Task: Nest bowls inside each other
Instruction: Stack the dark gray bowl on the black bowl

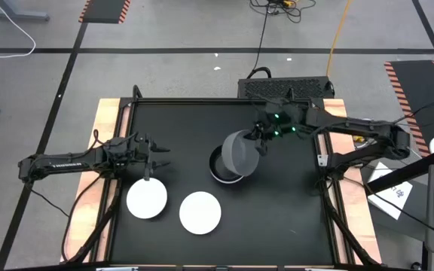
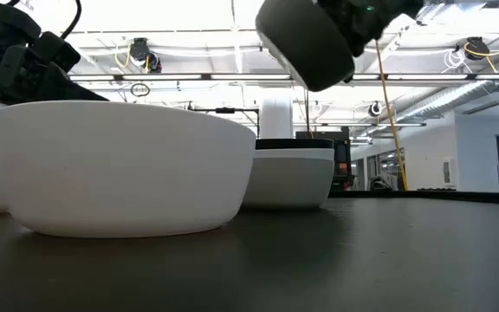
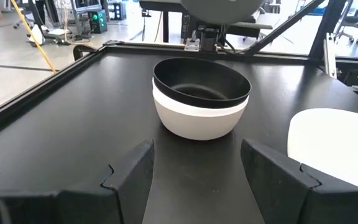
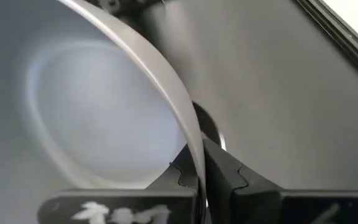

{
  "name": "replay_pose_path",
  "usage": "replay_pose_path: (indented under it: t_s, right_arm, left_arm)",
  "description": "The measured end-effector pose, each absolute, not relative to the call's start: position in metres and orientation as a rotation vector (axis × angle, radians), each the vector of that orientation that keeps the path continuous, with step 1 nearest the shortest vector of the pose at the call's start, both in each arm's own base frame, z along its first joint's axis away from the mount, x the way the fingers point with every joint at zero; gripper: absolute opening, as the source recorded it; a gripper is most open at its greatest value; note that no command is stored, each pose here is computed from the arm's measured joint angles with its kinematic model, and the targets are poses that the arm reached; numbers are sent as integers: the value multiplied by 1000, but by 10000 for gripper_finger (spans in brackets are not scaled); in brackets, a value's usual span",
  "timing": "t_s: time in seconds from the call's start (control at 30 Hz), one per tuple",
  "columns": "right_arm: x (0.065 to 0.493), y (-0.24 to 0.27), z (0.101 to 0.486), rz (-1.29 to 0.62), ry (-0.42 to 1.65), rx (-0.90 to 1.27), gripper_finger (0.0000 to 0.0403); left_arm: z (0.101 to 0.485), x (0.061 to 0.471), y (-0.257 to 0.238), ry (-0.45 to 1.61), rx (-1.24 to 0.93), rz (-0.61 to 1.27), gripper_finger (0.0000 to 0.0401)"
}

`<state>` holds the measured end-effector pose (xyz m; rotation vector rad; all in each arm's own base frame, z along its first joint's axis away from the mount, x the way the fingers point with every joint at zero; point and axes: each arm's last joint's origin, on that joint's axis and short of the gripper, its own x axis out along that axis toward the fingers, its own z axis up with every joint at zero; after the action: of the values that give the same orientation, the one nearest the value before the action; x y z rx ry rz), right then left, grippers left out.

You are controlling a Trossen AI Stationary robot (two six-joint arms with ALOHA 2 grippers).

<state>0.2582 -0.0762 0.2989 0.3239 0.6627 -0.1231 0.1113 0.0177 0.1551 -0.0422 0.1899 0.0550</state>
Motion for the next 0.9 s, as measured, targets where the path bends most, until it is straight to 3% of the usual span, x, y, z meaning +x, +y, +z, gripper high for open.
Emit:
replay_pose_path:
  t_s: [0.17,0.63,0.9]
  right_arm:
    - [282,-89,304,-130,780,327,0]
    - [356,-112,272,-106,1171,384,0]
    - [378,-119,248,-194,1519,351,0]
  left_arm:
    - [154,111,17,201,-44,44,243]
    - [154,111,17,202,-32,33,243]
    - [153,111,17,212,-32,33,243]
